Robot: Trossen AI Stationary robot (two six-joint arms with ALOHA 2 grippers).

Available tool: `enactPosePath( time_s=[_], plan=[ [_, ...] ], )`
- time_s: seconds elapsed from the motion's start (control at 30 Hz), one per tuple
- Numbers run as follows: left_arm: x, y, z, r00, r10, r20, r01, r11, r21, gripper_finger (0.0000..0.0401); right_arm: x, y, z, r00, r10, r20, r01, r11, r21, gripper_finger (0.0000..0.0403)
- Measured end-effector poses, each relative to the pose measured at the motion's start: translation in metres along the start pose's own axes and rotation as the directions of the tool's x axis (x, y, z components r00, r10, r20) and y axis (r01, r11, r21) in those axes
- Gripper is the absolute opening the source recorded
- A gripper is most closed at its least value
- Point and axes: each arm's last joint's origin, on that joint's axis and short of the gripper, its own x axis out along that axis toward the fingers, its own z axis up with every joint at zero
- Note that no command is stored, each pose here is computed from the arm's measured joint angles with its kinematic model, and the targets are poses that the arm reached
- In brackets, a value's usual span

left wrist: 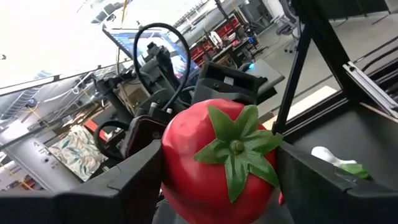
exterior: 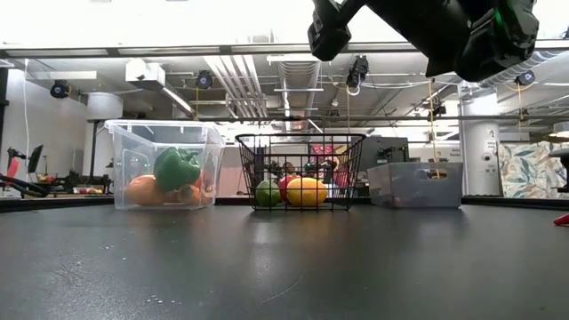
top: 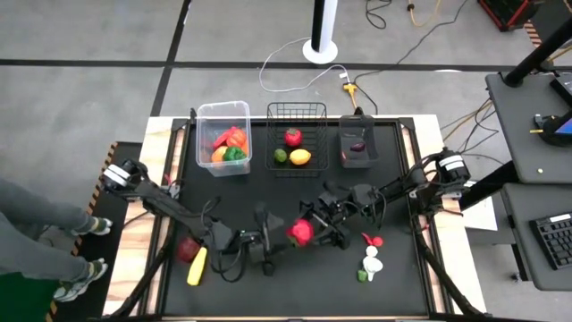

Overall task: Sort produce into baskets
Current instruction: Put the tomato into the wire basket

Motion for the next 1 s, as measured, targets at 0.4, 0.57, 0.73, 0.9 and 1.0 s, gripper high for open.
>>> enactPosePath(
  time_s=[0.4, 0.57, 0.73, 0.9, 1.0],
  plan=[
    [-0.014, 0.03, 0.013, 0.996, 0.019, -0.083, -0.024, 0.998, -0.056, 0.0259, -0.003, -0.002, 0.01, 0.999, -0.052, 0.004, 0.052, 0.999, -0.004, 0.0359],
    [-0.016, 0.048, 0.009, 0.988, 0.034, -0.152, -0.038, 0.999, -0.023, 0.0259, -0.004, -0.006, 0.009, 0.983, -0.182, -0.033, 0.182, 0.983, 0.019, 0.0359],
    [-0.016, 0.069, 0.001, 0.973, 0.049, -0.225, -0.052, 0.999, -0.006, 0.0259, -0.007, -0.005, 0.013, 0.952, -0.297, -0.076, 0.299, 0.954, 0.016, 0.0359],
    [-0.014, 0.089, -0.011, 0.956, 0.061, -0.286, -0.066, 0.998, -0.008, 0.0259, -0.012, -0.003, 0.017, 0.896, -0.427, -0.122, 0.429, 0.903, -0.006, 0.0359],
    [-0.011, 0.101, -0.018, 0.951, 0.057, -0.305, -0.071, 0.997, -0.035, 0.0259, -0.017, -0.001, 0.018, 0.838, -0.519, -0.165, 0.524, 0.852, -0.019, 0.0359]
  ],
)
